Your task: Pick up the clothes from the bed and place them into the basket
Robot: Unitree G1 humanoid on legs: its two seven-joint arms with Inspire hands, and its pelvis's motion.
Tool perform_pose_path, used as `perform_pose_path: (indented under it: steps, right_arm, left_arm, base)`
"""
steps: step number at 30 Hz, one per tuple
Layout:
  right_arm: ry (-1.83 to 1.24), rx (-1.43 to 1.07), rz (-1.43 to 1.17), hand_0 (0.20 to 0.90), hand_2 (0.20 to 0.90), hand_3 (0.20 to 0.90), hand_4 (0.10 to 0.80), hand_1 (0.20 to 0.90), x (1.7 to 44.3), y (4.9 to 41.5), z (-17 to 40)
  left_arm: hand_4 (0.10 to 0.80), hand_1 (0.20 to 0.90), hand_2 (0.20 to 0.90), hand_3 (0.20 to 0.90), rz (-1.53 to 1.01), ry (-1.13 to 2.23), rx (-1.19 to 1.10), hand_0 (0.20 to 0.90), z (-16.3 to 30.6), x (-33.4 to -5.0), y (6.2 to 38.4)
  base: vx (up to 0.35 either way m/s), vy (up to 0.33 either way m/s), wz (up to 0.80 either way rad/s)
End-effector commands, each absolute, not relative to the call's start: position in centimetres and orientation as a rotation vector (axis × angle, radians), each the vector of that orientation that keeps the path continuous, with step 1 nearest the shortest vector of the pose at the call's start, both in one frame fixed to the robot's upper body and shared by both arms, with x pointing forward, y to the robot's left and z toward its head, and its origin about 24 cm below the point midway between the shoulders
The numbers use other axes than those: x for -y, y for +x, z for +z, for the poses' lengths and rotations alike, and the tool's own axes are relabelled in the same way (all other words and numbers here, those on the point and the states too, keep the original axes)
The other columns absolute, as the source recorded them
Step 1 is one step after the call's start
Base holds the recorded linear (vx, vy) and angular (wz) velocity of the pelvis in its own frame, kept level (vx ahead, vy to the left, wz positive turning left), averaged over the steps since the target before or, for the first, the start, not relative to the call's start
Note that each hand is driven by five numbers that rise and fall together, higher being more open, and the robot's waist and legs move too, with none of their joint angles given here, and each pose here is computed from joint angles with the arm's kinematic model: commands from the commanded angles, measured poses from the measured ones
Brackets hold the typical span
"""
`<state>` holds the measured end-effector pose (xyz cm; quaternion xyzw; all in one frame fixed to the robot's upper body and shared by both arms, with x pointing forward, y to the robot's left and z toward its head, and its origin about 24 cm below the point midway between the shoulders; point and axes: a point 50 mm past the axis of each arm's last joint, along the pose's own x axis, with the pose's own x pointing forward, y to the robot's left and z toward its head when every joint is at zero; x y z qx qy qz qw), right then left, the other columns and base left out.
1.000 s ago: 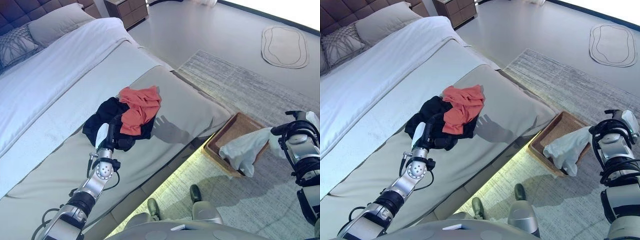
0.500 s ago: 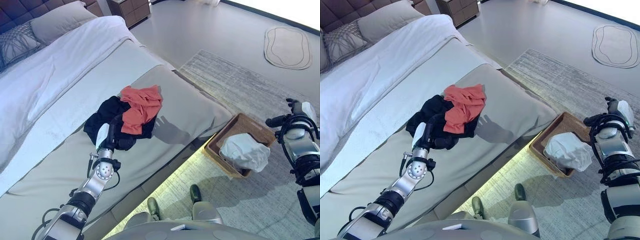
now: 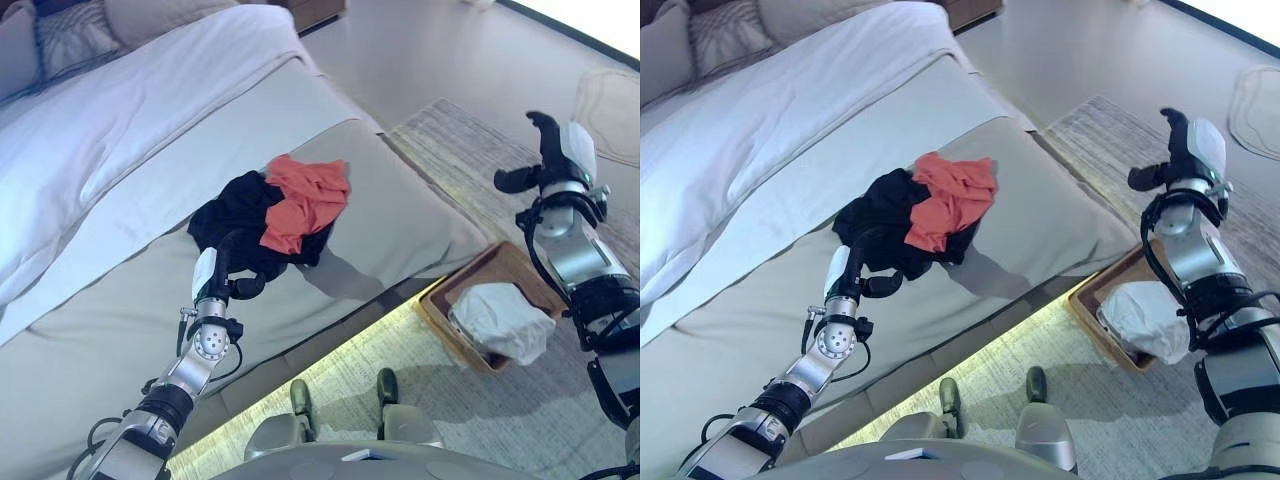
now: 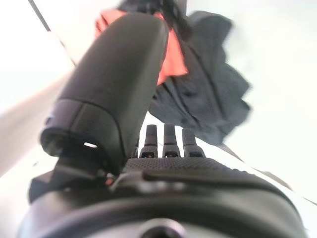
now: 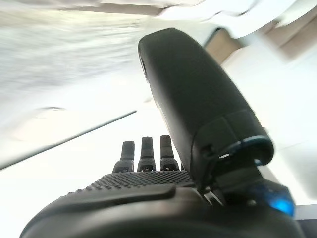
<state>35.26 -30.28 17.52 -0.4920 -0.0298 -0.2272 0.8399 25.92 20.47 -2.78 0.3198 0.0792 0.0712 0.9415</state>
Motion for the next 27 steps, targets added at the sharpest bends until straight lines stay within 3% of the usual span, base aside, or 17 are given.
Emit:
perform_pose_path:
  steps: [1, 9, 27]
  right_arm:
    - [-1.110, 0.405, -0.468, 0.900, 0.900, 0.900, 0.800, 0.900, 25.5, 37.1, 24.7]
    - [-1.173, 0.290, -0.407, 0.900, 0.900, 0.900, 0.800, 0.900, 24.3, 38.9, 23.9]
    - [-1.230, 0.112, -0.607, 0.900, 0.900, 0.900, 0.800, 0.900, 27.4, 40.0, 27.7]
  left_arm:
    - [0.800, 0.900, 0.900, 0.900, 0.225, 0.680, -0.011, 0.900, 0.1, -21.6, 27.7]
    - [0.800, 0.900, 0.900, 0.900, 0.189, 0.692, 0.012, 0.900, 0.7, -22.9, 26.7]
    - [0.800, 0.900, 0.900, 0.900, 0.096, 0.622, 0.307, 0.900, 6.5, -21.1, 28.2]
  base:
    - [0.052, -0.034, 0.34]
    - [0.097, 0.004, 0.32]
    - [-0.042, 0.008, 0.31]
